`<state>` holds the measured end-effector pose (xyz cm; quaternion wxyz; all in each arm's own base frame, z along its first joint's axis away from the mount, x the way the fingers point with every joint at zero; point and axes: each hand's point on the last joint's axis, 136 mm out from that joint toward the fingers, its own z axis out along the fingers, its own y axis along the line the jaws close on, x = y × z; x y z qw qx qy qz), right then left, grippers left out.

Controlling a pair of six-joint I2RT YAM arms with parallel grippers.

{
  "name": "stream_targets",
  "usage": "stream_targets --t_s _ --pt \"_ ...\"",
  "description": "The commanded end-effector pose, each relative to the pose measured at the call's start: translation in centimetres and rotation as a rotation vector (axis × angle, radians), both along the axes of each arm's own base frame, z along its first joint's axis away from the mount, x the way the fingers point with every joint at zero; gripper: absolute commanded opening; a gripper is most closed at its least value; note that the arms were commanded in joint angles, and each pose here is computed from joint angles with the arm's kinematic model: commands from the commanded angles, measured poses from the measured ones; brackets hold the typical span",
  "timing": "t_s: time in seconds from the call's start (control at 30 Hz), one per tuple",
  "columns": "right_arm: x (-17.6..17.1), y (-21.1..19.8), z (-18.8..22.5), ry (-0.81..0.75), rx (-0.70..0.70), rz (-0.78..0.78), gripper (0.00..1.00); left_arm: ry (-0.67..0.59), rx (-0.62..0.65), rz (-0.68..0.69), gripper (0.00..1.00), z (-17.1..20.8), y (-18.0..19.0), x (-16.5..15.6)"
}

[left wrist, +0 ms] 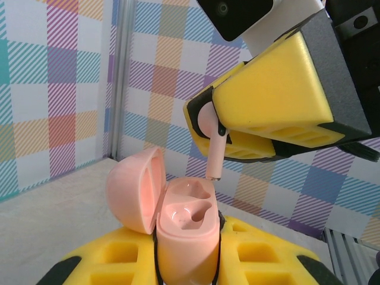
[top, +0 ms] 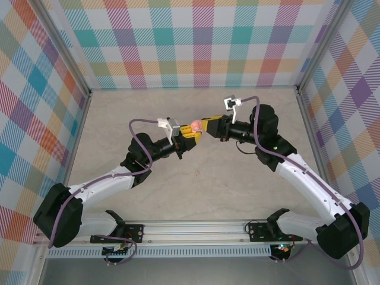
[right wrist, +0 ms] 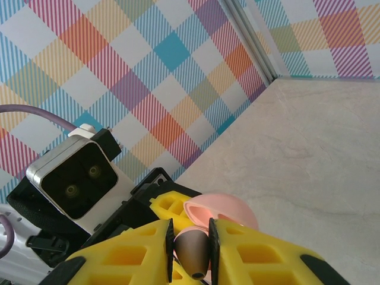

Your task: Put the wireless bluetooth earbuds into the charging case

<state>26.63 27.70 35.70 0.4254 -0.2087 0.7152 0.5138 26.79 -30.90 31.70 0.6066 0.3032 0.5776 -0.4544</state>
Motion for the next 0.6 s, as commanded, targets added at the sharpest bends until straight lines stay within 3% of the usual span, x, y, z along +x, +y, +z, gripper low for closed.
stream_targets --t_s 0.0,0.57 --pt "-0.3 0.17 0.58 -0.03 0.002 0.015 0.26 -0.086 -0.046 -0.017 0.08 3.36 0.05 -1.05" --pt "-0.1 0.36 0.08 -0.019 -0.01 0.018 0.27 -0.091 -0.049 -0.032 0.08 3.64 -0.05 -1.31"
